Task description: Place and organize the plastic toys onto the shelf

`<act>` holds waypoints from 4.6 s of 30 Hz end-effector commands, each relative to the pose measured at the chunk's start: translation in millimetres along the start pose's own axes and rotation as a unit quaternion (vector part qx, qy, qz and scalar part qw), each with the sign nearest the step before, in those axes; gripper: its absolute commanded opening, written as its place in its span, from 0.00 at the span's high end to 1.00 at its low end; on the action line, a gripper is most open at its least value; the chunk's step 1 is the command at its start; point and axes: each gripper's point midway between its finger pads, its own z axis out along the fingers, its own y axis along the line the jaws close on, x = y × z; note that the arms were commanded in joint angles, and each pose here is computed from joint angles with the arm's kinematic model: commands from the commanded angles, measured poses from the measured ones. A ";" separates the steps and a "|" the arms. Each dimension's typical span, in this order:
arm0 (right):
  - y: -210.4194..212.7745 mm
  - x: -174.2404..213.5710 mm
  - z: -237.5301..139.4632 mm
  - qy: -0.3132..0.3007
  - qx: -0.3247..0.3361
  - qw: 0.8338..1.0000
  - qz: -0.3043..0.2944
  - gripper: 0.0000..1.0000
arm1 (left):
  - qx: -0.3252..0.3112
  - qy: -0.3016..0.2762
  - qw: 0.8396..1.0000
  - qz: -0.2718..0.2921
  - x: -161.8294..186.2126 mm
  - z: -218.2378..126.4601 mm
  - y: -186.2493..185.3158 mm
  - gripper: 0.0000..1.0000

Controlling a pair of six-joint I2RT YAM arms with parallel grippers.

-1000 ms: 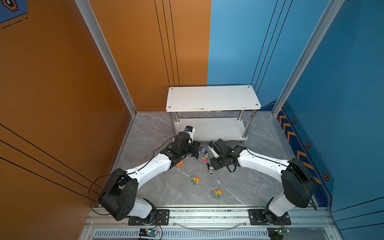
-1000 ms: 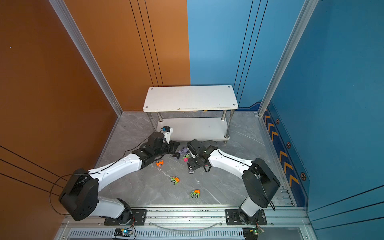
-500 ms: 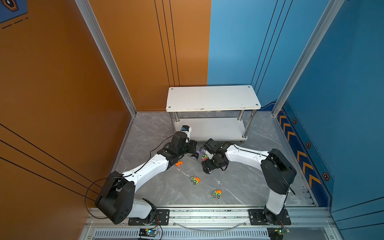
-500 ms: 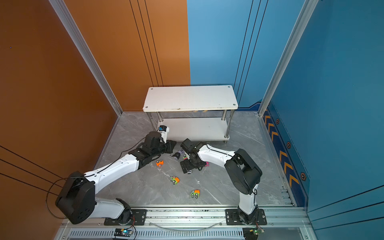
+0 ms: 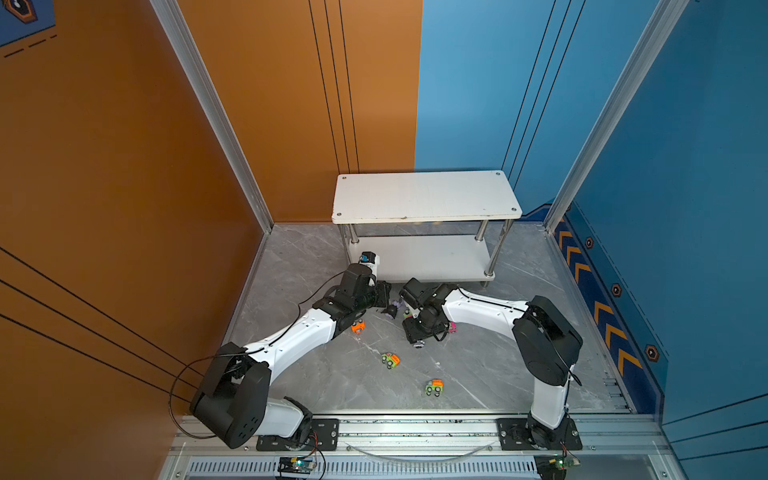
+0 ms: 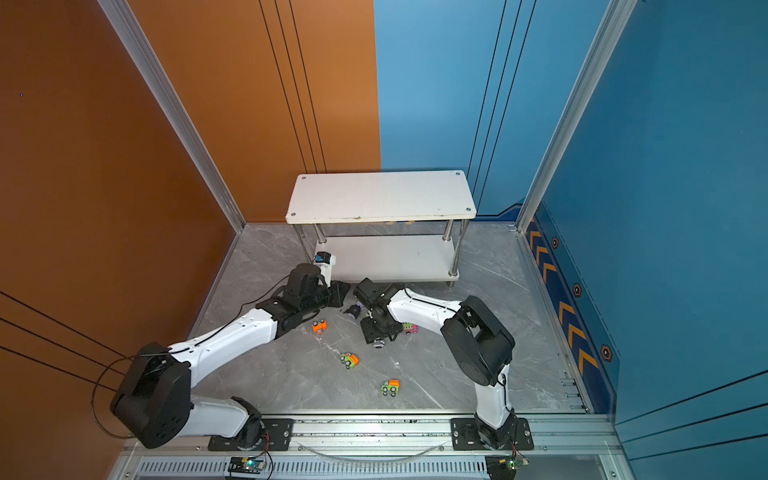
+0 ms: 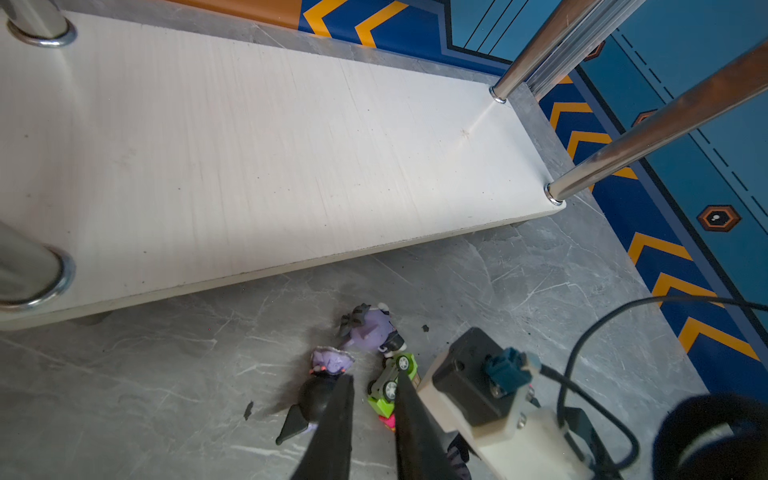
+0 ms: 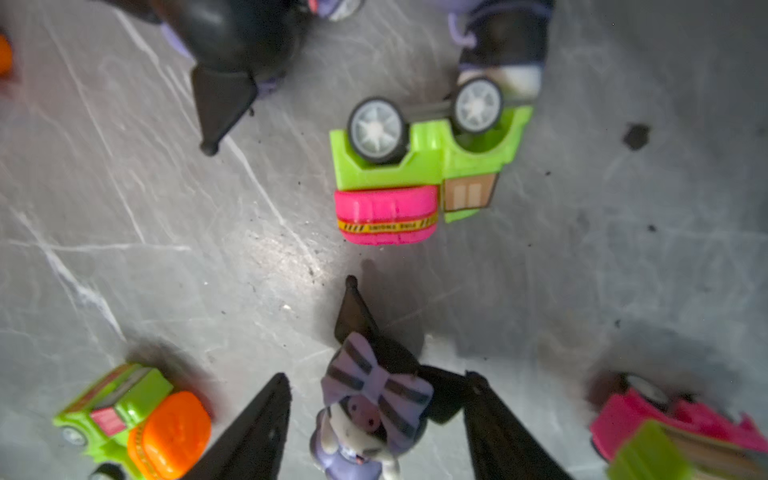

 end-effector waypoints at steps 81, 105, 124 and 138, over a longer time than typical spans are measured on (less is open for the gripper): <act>18.0 -103.6 -261.2 -0.413 -0.417 0.806 0.080 1.00 | 0.242 -0.104 0.954 0.144 -65.0 -62.9 -155.8 0.57; 22.9 -103.4 -270.6 -0.405 -0.436 0.798 0.092 0.57 | 0.215 -0.157 0.947 0.177 -88.2 -83.6 -156.8 1.00; -8.5 -91.1 -273.6 -0.367 -0.250 0.890 0.099 0.19 | 0.125 -0.151 0.919 0.341 -62.5 -78.1 -176.3 1.00; -8.6 -82.2 -282.0 -0.377 -0.265 0.883 0.085 0.43 | 0.135 -0.148 0.917 0.344 -59.1 -75.2 -181.3 1.00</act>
